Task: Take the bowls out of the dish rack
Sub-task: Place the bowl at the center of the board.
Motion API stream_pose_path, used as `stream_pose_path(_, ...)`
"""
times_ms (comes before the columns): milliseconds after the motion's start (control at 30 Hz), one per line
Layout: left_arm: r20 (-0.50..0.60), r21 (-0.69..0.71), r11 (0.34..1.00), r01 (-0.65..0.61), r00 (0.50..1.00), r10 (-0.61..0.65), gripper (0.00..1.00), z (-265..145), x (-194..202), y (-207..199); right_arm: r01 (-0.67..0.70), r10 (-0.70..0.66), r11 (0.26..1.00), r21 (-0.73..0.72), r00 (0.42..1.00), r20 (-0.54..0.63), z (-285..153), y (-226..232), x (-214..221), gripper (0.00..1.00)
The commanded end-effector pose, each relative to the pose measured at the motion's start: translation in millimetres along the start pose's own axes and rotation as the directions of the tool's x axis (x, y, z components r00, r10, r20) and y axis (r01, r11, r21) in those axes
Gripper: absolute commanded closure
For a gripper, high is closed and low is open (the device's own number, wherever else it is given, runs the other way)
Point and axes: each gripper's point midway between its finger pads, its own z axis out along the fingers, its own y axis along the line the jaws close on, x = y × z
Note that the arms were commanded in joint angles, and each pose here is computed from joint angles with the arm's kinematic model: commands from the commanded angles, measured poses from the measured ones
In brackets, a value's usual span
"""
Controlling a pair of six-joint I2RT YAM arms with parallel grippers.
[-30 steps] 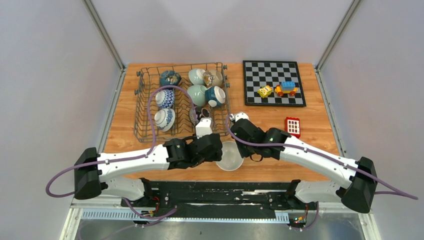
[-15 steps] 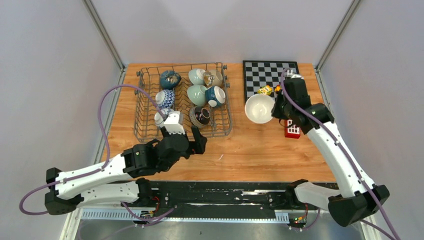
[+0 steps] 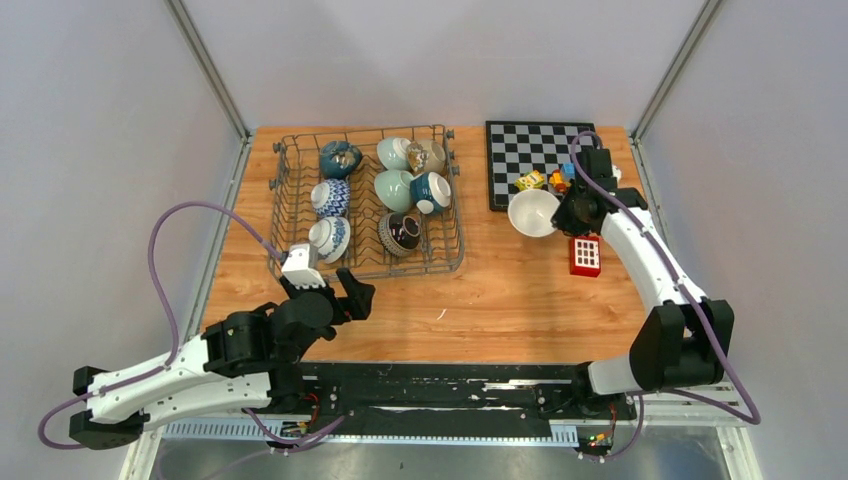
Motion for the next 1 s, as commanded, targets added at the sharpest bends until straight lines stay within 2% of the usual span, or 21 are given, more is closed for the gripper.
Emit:
stream_pose_path(0,0.033,-0.039,0.999,0.014,0.999,-0.013,0.01,3,1,13,-0.168,0.168,0.986,0.002,0.985,0.034,5,-28,-10,1.00)
stream_pose_path(200,0.018,-0.017,1.000,0.010,1.000,-0.010,0.02,12,11,3,-0.247,0.248,0.968,0.050,0.969,-0.013,19,-62,8,1.00)
stream_pose_path(467,-0.040,-0.011,1.000,-0.008,0.999,0.008,0.02,18,25,-7,-0.262,0.264,0.964,0.047,0.964,-0.019,28,-65,5,1.00)
stream_pose_path(767,-0.053,0.014,1.000,0.001,0.999,0.000,0.02,22,33,-11,-0.193,0.192,0.981,-0.020,0.980,-0.060,28,-45,4,1.00)
stream_pose_path(967,-0.069,0.013,1.000,-0.003,0.998,0.004,0.02,22,37,-11,-0.162,0.167,0.986,0.049,0.980,-0.111,46,-53,21,1.00)
